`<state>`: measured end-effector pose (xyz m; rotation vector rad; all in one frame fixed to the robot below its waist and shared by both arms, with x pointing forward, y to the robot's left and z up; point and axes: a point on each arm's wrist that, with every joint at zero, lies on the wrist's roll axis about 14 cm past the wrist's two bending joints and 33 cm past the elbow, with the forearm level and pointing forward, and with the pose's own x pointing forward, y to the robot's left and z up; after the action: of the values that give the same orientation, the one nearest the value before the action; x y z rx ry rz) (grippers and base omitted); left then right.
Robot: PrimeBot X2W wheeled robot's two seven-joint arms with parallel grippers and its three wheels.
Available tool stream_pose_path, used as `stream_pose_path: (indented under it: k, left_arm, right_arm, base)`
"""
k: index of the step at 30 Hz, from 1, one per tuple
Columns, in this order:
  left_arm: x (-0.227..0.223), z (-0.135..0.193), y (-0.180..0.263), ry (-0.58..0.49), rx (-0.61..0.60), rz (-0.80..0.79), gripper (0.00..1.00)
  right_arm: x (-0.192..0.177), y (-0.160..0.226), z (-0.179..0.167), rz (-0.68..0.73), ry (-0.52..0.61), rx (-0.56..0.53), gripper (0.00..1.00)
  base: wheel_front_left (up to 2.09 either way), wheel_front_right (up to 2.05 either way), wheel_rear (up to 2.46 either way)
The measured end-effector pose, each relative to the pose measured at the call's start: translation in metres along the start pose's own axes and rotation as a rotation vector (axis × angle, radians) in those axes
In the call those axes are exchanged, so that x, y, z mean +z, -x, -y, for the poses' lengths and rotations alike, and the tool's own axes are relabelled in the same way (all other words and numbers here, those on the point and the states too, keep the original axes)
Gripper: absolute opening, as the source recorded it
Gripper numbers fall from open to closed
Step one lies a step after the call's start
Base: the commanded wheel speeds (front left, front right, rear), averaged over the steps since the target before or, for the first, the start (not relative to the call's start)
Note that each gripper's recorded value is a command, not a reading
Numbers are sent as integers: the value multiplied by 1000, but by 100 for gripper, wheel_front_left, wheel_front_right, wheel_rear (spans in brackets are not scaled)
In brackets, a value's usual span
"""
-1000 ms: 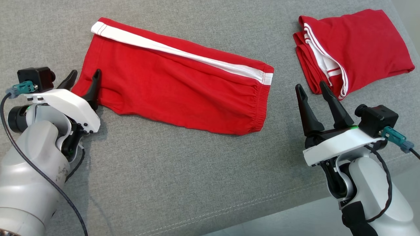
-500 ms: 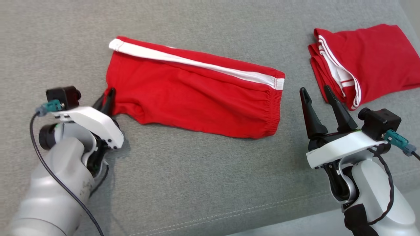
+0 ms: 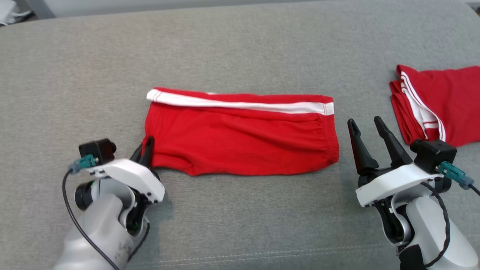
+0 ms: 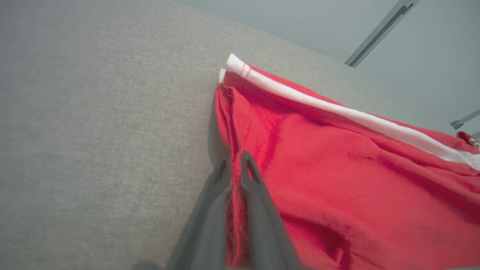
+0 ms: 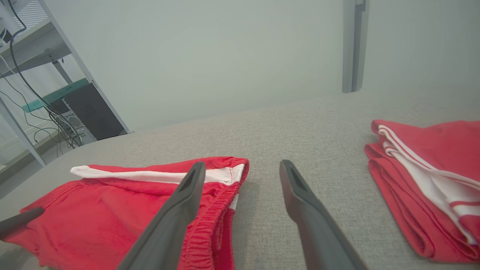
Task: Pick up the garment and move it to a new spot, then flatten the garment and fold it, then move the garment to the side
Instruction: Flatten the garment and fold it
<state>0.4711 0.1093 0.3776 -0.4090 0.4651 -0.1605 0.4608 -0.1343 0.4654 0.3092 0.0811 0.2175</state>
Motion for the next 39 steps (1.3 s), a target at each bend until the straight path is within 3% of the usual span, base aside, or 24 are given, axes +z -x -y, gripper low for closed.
stream_pose_path:
  k: [13, 14, 15, 16, 25, 39]
  left_arm:
    - [-14, -9, 42, 19, 48, 31, 0]
    - [-13, -9, 43, 10, 48, 34, 9]
    - [-11, -10, 43, 0, 48, 41, 65]
    - [-8, -10, 43, -8, 48, 49, 100]
    - [11, -19, 52, -86, 81, 132, 100]
    - [3, -67, 86, -69, 219, 149, 100]
  right_arm:
    - [-5, -2, -24, -25, 14, 67, 100]
    - [-5, -2, -25, -26, 14, 71, 100]
    - [-6, -3, -26, -29, 14, 75, 100]
    - [-7, -3, -28, -32, 13, 78, 100]
    - [-28, -10, -27, -88, 5, 76, 100]
    - [-90, -19, -37, -282, -41, 76, 100]
  base:
    - [0, 0, 0]
    - [0, 0, 0]
    - [0, 0, 0]
    - [0, 0, 0]
    - [0, 0, 0]
    - [0, 0, 0]
